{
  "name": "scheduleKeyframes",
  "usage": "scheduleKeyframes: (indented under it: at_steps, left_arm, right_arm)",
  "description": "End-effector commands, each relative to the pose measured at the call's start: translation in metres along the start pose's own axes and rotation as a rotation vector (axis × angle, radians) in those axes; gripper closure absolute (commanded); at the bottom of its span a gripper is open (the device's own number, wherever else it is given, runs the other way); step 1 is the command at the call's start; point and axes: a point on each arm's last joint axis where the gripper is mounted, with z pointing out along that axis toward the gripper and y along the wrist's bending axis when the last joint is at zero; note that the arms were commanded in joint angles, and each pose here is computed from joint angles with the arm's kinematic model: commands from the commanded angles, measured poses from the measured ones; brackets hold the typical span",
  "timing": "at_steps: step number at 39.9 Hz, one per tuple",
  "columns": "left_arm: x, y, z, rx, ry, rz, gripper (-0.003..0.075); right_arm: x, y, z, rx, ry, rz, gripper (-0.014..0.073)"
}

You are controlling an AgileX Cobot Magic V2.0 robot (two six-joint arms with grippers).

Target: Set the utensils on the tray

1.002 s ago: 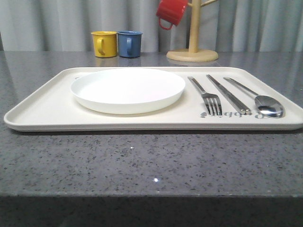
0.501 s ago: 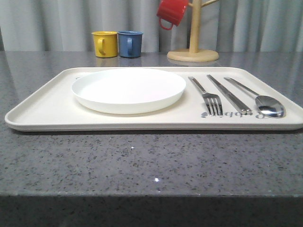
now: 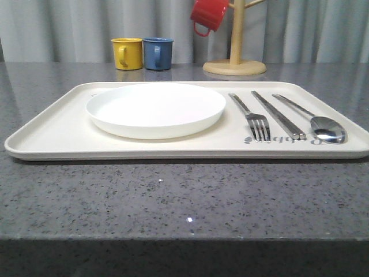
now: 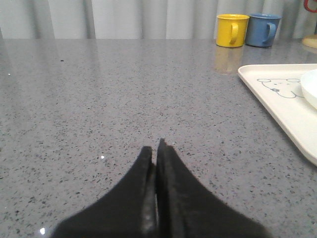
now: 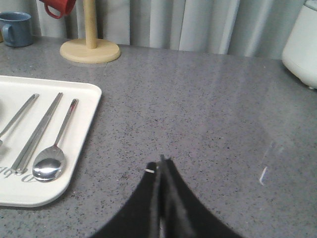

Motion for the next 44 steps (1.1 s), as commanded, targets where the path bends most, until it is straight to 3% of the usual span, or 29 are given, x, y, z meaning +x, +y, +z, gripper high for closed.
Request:
scheduleKeyframes:
  at_steps: [1,19,34,44]
  left_arm:
    - [-0.008,0.000,-0.002,0.001,-0.108,-0.018,0.0738]
    - [-0.008,0.000,-0.002,0.001,-0.108,-0.018,0.0738]
    - [-0.008,0.000,-0.002,0.001,-0.108,-0.018,0.0738]
    - [-0.008,0.000,-0.002,0.001,-0.108,-0.018,0.0738]
  right_arm:
    - [-0.014,-0.001,-0.002,0.014,-0.099,-0.021,0.0657]
    - [-0.010,-0.001,0.003,0.013,-0.131,-0.023,0.0657]
    - [0.090,0.006,0.039,-0.038,-0.139,0.089,0.0657]
    - [0.094,0.007,0.036,-0.043,-0.115,0.078,0.0657]
